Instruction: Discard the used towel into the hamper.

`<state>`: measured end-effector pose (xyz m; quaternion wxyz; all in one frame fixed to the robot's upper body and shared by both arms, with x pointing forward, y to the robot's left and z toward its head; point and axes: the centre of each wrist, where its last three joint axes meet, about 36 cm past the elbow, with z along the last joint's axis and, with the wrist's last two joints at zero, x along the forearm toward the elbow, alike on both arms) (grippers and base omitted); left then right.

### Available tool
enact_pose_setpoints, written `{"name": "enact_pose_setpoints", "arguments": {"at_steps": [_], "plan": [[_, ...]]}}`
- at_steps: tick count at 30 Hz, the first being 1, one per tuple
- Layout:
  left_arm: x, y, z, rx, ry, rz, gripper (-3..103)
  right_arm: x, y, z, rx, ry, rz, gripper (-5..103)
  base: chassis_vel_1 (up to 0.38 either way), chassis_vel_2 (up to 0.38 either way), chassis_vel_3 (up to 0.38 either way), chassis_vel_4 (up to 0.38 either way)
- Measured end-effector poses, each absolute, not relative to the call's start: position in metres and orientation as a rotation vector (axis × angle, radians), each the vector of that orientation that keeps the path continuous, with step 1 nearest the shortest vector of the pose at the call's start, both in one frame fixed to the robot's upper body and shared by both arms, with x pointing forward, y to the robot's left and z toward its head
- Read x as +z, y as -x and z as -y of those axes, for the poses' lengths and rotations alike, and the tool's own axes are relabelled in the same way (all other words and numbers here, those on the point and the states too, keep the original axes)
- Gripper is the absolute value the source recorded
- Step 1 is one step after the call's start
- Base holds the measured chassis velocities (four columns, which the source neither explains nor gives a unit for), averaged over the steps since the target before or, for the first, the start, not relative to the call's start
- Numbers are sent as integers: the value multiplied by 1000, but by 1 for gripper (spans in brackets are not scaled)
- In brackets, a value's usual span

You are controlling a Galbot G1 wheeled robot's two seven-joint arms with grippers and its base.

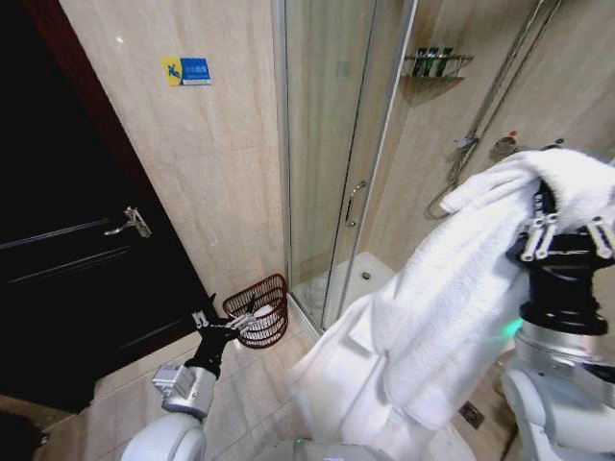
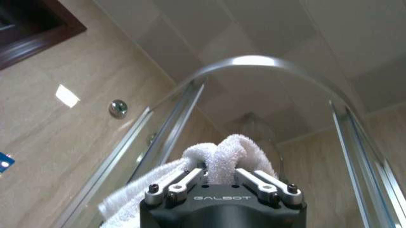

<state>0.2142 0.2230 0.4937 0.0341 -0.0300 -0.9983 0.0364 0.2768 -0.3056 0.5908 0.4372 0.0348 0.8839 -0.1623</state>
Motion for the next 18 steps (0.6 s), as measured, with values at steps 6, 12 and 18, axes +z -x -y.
{"name": "enact_pose_setpoints", "arguments": {"at_steps": [6, 12, 18], "plan": [[494, -214, -223, 112, 92, 3070, 100, 589, -274, 308, -334, -107, -2214, 8, 0, 0, 0, 0], [494, -214, -223, 112, 92, 3070, 100, 584, -273, 314, -303, -180, -2218, 8, 0, 0, 0, 0], [494, -214, -223, 112, 92, 3070, 100, 579, -270, 315, -294, -215, -2239, 8, 0, 0, 0, 0]]}}
